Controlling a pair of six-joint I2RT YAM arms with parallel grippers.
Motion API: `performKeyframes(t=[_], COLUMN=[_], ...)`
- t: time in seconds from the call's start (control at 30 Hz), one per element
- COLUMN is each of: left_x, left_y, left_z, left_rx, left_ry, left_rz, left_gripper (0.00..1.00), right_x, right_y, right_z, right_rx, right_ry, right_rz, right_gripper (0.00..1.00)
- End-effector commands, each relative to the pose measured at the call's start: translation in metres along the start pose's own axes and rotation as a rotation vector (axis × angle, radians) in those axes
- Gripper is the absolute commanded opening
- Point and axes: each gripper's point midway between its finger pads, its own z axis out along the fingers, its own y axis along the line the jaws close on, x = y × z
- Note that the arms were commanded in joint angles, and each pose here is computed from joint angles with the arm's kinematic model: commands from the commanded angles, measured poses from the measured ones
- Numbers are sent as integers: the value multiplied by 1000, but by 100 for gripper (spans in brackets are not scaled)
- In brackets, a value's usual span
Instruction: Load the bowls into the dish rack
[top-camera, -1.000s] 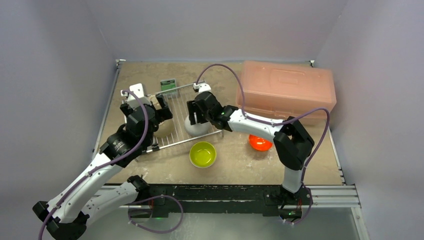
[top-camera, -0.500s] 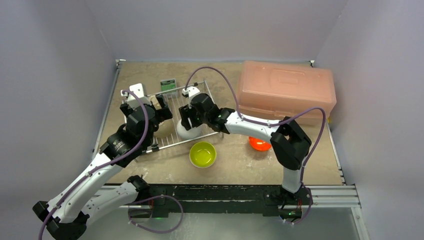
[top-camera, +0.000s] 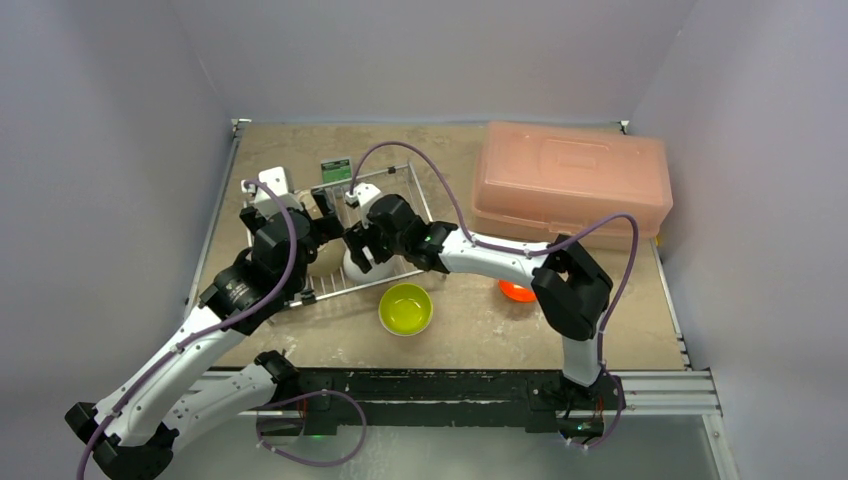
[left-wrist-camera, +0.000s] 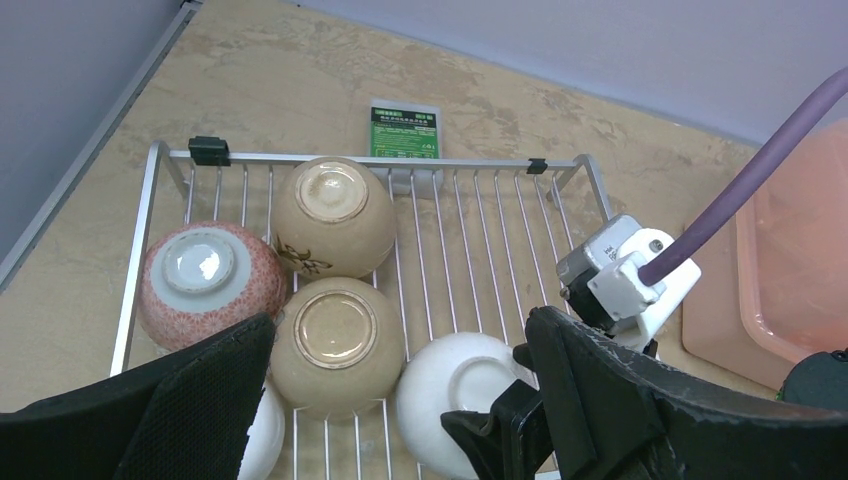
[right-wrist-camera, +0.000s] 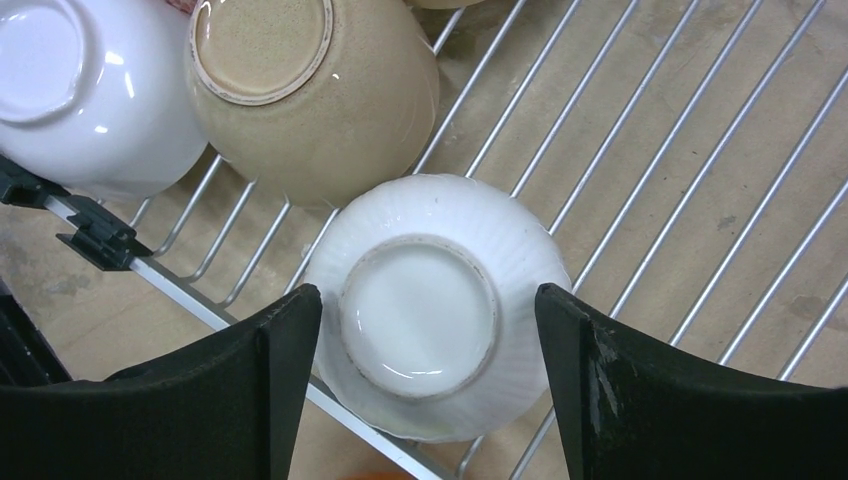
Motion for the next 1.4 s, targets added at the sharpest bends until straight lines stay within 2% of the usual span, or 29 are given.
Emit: performKeyframes(t=[0.0, 0.17, 0.43, 0.53, 0.73, 0.93, 1.07, 1.13, 1.23, 1.37], left_x=[-12, -17, -29, -33, -29, -2, 20, 22, 16, 14], left_y=[3, 3, -2, -4, -8, -26, -36, -44, -60, -67], left_z=[-4, -6, -14, -19, -26, -29, -27, -28, -37, -43], left_rx=[-4, -2, 33, 58, 104, 195, 226, 273, 395, 458], left_ry=[-31, -37, -42, -37, -4, 95, 161, 169, 147, 135], left_rz=[-6, -15, -50, -67, -110, -162, -184, -190, -199, -180], left_gripper=[97, 97, 97, 97, 97, 97, 97, 96, 95, 95], right_x=[16, -4, -47, -55, -56, -18, 20, 36, 58, 85], right_y=[23, 27, 20, 8, -18, -44, -73, -97, -131, -154], right_z=[-1, -13, -44, -58, -100, -142, -177, -194, -216, -224], right_rx=[-71, -71, -20, 38, 128, 279, 413, 515, 624, 645], right_ry=[75, 24, -141, -174, -230, -169, -158, -175, -187, -175], right_rz=[-7, 26, 132, 199, 336, 407, 379, 314, 311, 364], right_gripper=[83, 94, 98, 96, 81, 77, 85, 89, 91, 85])
